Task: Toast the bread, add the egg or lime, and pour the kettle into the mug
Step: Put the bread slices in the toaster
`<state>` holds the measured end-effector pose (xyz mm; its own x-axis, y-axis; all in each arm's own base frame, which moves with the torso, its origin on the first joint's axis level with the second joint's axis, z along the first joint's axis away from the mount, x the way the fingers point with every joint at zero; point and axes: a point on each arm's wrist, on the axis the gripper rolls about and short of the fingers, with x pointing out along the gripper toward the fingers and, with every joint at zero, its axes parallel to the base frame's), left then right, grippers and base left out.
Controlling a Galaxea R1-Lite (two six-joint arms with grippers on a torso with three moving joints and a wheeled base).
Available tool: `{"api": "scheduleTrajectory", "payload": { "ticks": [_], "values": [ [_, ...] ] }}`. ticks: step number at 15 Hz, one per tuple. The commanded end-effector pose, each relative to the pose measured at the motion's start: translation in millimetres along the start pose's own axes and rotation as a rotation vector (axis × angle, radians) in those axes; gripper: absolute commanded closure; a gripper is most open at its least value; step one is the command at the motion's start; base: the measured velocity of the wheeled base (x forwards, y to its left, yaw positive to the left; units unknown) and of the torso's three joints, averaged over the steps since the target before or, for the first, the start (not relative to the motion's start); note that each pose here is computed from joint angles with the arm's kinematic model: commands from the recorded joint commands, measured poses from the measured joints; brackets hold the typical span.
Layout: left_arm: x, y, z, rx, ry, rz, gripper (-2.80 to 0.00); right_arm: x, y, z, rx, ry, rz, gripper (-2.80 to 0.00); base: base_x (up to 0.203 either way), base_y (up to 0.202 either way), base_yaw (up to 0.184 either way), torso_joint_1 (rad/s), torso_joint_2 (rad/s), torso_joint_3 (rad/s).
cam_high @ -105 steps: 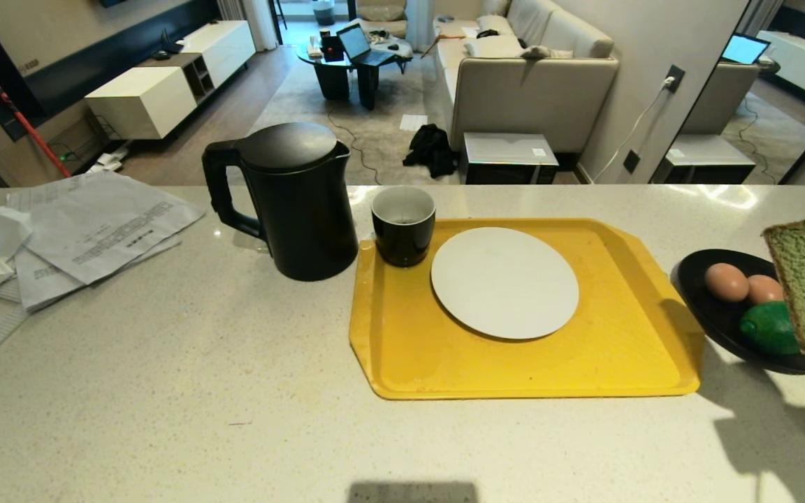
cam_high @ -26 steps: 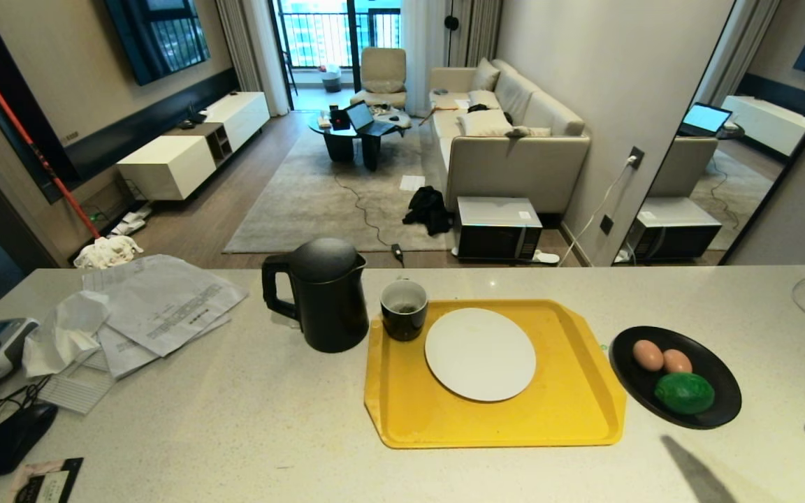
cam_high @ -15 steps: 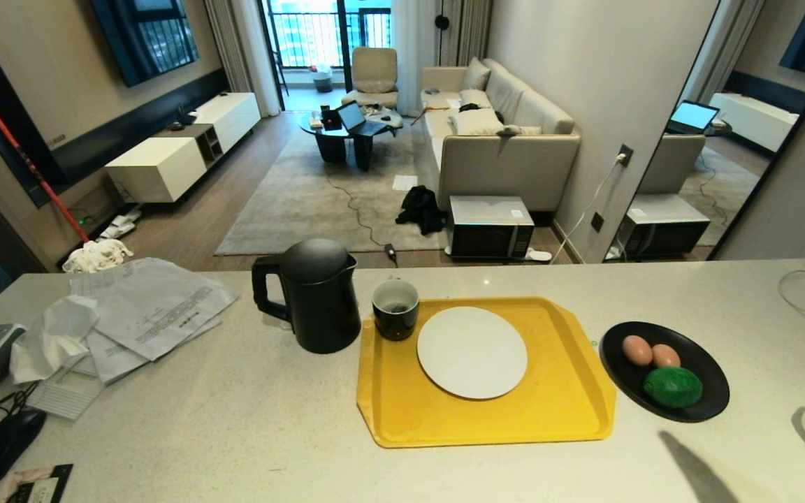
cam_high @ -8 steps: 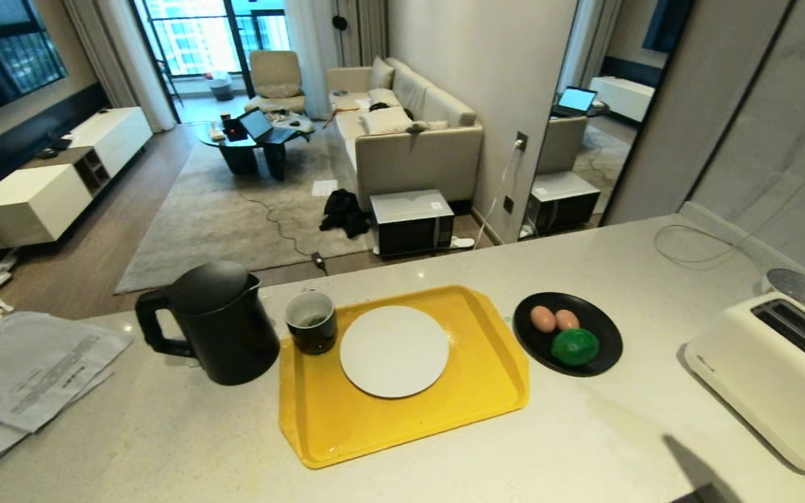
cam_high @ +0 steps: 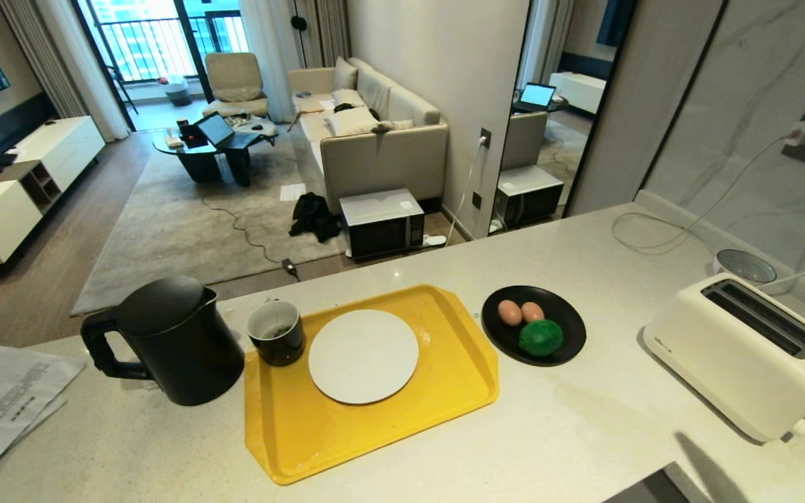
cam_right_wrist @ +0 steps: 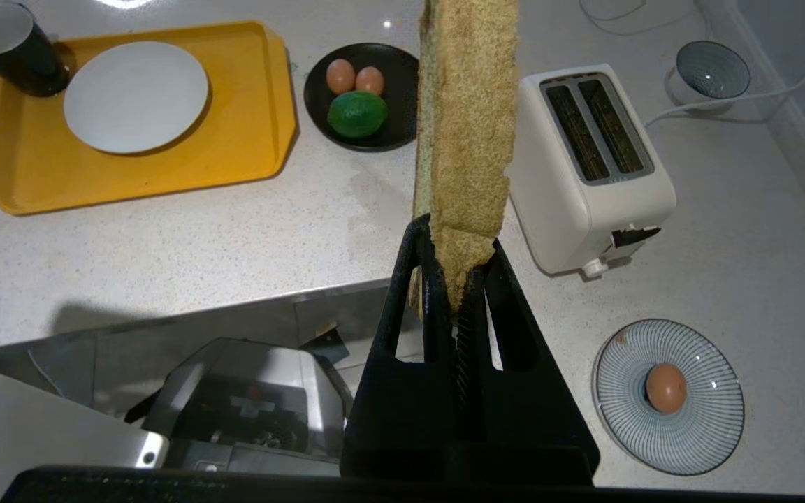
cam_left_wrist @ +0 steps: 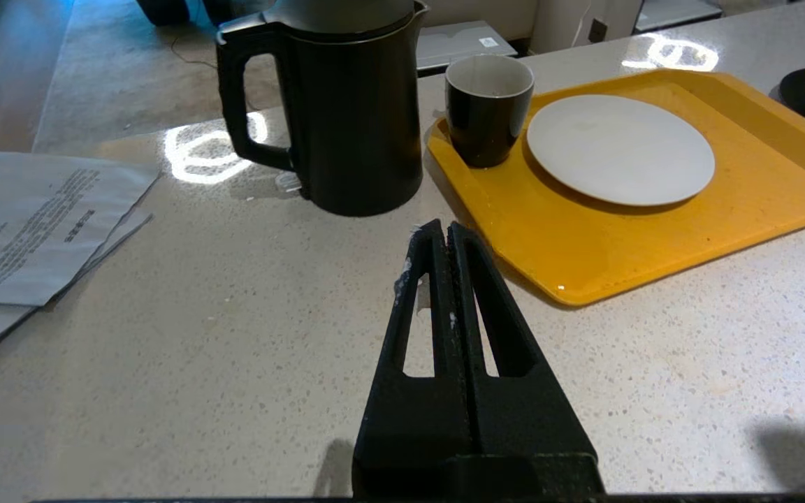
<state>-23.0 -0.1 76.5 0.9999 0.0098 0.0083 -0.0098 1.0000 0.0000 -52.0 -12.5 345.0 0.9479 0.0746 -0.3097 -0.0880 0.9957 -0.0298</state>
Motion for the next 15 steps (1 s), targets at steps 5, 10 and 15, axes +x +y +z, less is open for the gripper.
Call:
{"api": "scheduleTrajectory", "payload": {
  "ticks": [5, 10, 15],
  "values": [
    [0.0, 0.0, 0.0, 0.000, 0.000, 0.001, 0.00, 0.7, 0.1, -0.7, -0.001, 0.009, -0.001, 0.00, 0.003, 0.004, -0.121, 0.001, 0.00, 0.001],
    [0.0, 0.0, 0.0, 0.000, -0.001, 0.001, 0.00, 3.9, 0.5, -3.7, -0.002, 0.028, 0.002, 0.00, 0.001, 0.008, -0.149, 0.002, 0.00, 0.003],
    [0.0, 0.0, 0.0, 0.000, -0.001, 0.000, 0.00, 6.9, 0.7, -6.2, -0.005, 0.045, -0.004, 0.00, 0.000, 0.000, 0.000, 0.000, 0.00, 0.000]
  ]
}}
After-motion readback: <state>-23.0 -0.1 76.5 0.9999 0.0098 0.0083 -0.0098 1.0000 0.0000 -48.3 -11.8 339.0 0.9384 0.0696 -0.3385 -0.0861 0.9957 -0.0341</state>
